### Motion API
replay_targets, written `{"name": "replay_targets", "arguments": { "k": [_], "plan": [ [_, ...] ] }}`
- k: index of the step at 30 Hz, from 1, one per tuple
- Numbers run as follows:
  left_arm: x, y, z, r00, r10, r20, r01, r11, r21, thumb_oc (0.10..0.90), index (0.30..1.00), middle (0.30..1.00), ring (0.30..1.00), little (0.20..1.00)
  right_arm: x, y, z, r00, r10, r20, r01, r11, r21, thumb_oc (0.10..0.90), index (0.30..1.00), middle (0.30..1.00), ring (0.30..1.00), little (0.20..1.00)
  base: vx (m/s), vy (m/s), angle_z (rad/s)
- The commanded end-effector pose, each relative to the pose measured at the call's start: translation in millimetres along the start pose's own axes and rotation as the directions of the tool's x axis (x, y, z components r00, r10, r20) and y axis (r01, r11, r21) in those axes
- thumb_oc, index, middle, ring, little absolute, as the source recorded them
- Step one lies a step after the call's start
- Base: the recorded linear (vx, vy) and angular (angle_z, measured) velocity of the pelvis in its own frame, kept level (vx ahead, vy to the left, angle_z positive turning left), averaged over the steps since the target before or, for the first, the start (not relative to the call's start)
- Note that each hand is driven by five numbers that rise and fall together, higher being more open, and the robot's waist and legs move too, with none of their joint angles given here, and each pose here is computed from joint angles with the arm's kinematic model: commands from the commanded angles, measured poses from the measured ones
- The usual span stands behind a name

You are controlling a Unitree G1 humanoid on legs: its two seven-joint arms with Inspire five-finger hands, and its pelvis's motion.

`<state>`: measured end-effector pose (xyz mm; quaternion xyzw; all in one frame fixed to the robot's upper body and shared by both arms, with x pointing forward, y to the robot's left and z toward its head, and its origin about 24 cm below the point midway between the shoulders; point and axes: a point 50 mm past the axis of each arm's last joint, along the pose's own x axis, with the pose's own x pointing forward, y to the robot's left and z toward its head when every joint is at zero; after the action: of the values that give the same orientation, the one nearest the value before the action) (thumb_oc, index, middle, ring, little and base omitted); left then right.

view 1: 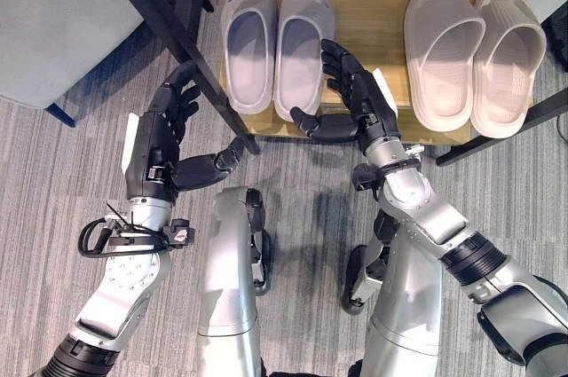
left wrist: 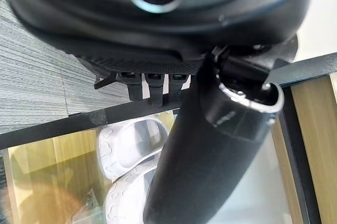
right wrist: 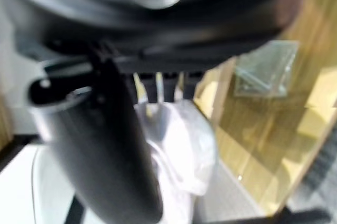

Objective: Arrange the slippers neatly on the shoe rack.

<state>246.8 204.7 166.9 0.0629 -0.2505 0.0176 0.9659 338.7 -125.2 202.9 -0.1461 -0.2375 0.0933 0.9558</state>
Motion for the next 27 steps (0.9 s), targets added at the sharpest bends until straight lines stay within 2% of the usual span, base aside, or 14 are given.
{"name": "replay_targets", "arguments": {
  "k": [1, 8, 12, 17, 18, 21, 23, 27],
  "plan": [
    [7, -5, 56, 0.943, 0.024, 0.333, 0.002, 0.997, -0.076, 0.800, 0.900, 0.900, 0.900, 0.900, 11, -19, 93, 0.900, -0.059, 0.432, 0.079, 0.996, -0.029, 0.800, 0.900, 0.900, 0.900, 0.900, 0.01, -0.006, 0.04],
    [3, -9, 39, 0.968, -0.041, 0.248, 0.047, 0.999, -0.019, 0.800, 0.900, 0.900, 0.900, 0.900, -9, -36, 114, 0.840, -0.055, 0.539, 0.123, 0.988, -0.091, 0.800, 0.900, 0.900, 0.900, 0.900, -0.02, -0.024, 0.02],
    [13, -16, 29, 0.972, -0.053, 0.228, 0.059, 0.998, -0.016, 0.800, 0.900, 0.900, 0.900, 0.900, -18, -47, 132, 0.790, -0.046, 0.611, 0.158, 0.979, -0.131, 0.800, 0.900, 0.900, 0.900, 0.900, -0.18, -0.042, -0.01],
    [23, -22, 22, 0.973, -0.060, 0.223, 0.063, 0.998, -0.005, 0.800, 0.900, 0.900, 0.900, 0.900, -33, -65, 131, 0.783, -0.056, 0.619, 0.224, 0.954, -0.197, 0.800, 0.900, 0.900, 0.900, 0.900, -0.14, 0.016, 0.08],
    [21, -22, 15, 0.977, -0.067, 0.201, 0.065, 0.998, 0.016, 0.800, 0.900, 0.900, 0.900, 0.900, -42, -72, 113, 0.820, -0.071, 0.568, 0.244, 0.941, -0.235, 0.800, 0.900, 0.900, 0.900, 0.900, -0.11, 0.057, 0.17],
    [16, -24, 10, 0.979, -0.074, 0.187, 0.074, 0.997, 0.007, 0.800, 0.900, 0.900, 0.900, 0.900, -53, -78, 93, 0.858, -0.088, 0.507, 0.253, 0.930, -0.266, 0.800, 0.900, 0.900, 0.900, 0.900, -0.06, 0.052, 0.23],
    [3, -20, -3, 0.988, -0.083, 0.133, 0.085, 0.996, -0.009, 0.800, 0.900, 0.900, 0.900, 0.900, -75, -85, 47, 0.940, -0.103, 0.325, 0.217, 0.916, -0.338, 0.800, 0.900, 0.900, 0.900, 0.900, -0.09, 0.043, 0.18],
    [-9, -20, -15, 0.990, -0.123, 0.064, 0.123, 0.992, 0.000, 0.800, 0.900, 0.900, 0.900, 0.900, -93, -86, 9, 0.986, -0.091, 0.140, 0.141, 0.899, -0.414, 0.800, 0.900, 0.900, 0.900, 0.900, -0.09, -0.019, 0.20]
  ]
}}
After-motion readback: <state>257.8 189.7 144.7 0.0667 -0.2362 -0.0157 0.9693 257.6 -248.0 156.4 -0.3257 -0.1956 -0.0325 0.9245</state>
